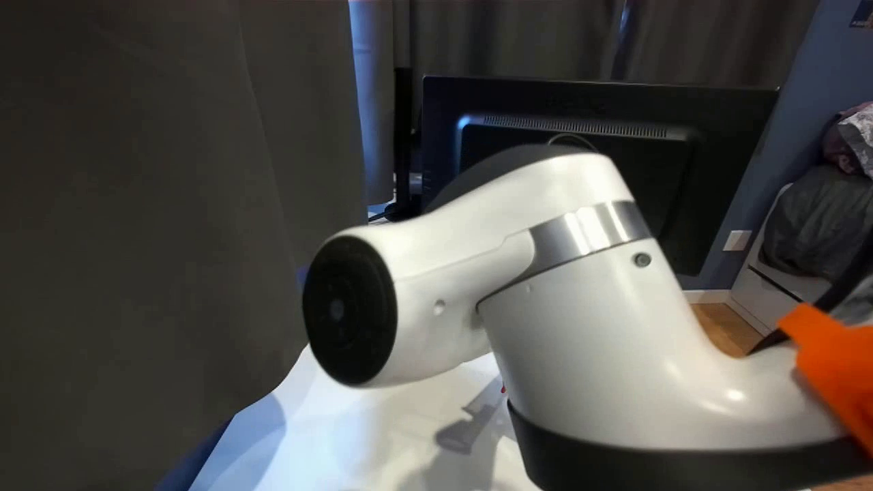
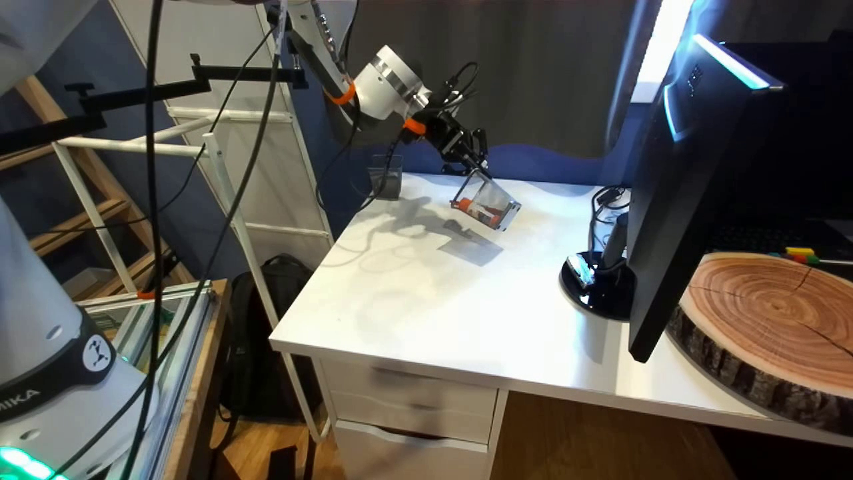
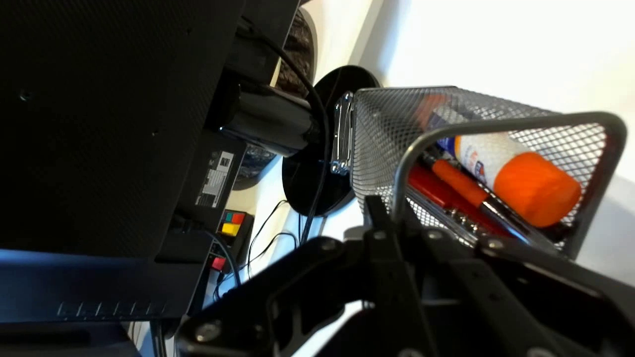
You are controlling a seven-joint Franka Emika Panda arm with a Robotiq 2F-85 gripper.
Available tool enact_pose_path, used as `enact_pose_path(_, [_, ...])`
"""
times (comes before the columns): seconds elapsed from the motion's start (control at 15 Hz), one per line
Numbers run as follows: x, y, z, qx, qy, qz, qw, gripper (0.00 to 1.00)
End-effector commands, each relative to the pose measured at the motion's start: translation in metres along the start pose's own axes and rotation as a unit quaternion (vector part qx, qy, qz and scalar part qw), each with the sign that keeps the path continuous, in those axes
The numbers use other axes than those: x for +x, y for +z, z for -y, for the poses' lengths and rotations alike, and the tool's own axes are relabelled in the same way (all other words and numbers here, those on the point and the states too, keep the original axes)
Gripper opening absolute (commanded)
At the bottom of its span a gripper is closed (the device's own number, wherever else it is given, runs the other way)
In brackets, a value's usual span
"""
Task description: Pick up the gray pen holder with items in it and pour out all the items it in onto the table, put the gray pen holder back on the table
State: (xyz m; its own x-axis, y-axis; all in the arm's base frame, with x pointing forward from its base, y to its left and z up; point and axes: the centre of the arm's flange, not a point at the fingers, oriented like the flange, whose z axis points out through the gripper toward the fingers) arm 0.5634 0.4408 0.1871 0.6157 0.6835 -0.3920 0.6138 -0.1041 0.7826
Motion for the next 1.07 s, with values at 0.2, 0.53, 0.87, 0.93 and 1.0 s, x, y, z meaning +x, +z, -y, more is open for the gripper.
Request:
enact_pose_path(0.2, [0.039,0.021,0.015,-0.036,-0.067,0.061,0.9952,0.02])
enact_pose_path(0.53, [0.046,0.027,0.019,-0.043,-0.174,0.069,0.9814,0.02])
enact_pose_path(0.87, [0.05,0.03,0.023,-0.045,-0.273,0.089,0.9567,0.02])
enact_pose_path(0.93, [0.051,0.03,0.024,-0.046,-0.285,0.098,0.9525,0.02])
enact_pose_path(1.0, [0.051,0.031,0.023,-0.05,-0.283,0.119,0.9505,0.02])
